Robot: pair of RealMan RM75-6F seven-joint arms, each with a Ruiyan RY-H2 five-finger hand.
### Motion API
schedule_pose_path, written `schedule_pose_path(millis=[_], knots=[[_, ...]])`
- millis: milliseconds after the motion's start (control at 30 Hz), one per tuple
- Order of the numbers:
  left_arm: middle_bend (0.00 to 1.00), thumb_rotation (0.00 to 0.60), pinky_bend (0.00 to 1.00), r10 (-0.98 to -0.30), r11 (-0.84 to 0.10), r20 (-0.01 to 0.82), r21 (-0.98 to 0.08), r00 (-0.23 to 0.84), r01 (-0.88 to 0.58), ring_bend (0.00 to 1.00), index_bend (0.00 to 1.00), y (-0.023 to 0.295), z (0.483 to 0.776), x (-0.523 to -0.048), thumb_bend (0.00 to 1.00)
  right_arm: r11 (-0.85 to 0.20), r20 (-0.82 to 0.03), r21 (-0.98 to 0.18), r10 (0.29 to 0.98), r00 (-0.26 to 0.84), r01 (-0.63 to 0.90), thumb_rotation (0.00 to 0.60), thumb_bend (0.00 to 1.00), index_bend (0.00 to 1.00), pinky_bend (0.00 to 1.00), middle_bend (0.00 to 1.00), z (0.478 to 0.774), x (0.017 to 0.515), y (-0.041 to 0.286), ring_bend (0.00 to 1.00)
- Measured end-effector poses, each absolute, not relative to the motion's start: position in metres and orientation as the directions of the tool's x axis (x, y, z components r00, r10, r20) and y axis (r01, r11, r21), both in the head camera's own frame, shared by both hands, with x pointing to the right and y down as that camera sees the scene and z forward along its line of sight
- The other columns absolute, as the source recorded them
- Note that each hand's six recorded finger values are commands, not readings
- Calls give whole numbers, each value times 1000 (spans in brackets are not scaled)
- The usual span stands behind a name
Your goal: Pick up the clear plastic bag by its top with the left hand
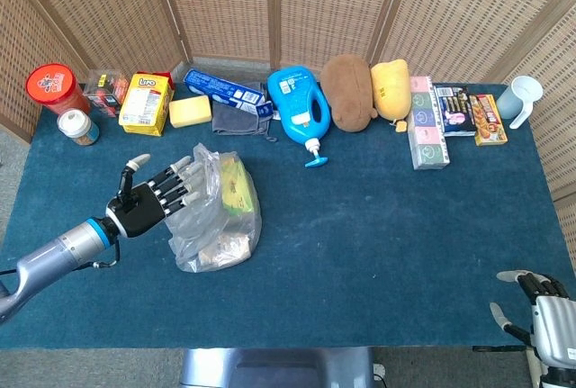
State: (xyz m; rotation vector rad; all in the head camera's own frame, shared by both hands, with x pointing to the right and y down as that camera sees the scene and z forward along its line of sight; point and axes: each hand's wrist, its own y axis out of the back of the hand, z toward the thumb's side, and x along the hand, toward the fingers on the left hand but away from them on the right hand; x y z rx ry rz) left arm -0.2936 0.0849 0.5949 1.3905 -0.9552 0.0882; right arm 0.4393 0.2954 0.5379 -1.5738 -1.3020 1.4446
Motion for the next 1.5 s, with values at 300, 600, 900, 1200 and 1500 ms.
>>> schedule_pose_path(millis=[300,600,900,1200,1500], knots=[[10,129,253,-451,206,568,817,688,-539,0,0,80,582,-273,412,-305,-336,-920,937,-97,248,597,289,376,253,404,535,442,298,359],[4,118,253,-426,233,560,827,711,-511,0,0,85,585,-262,412,-297,-330,-921,939,-99,250,599,289,376,253,404,533,444,300,359],[3,117,253,-419,254,575,817,703,-517,0,0,82,594,-260,413,-297,-329,-922,939,-100,250,600,290,376,253,404,531,444,301,358],[4,115,253,-419,264,565,825,711,-500,0,0,67,595,-238,413,-293,-326,-922,940,-103,252,599,289,376,253,408,528,444,304,358],[6,49,350,-438,335,574,818,692,-468,0,0,51,598,-221,412,-283,-319,-925,941,-112,252,598,289,376,253,408,523,446,308,358]])
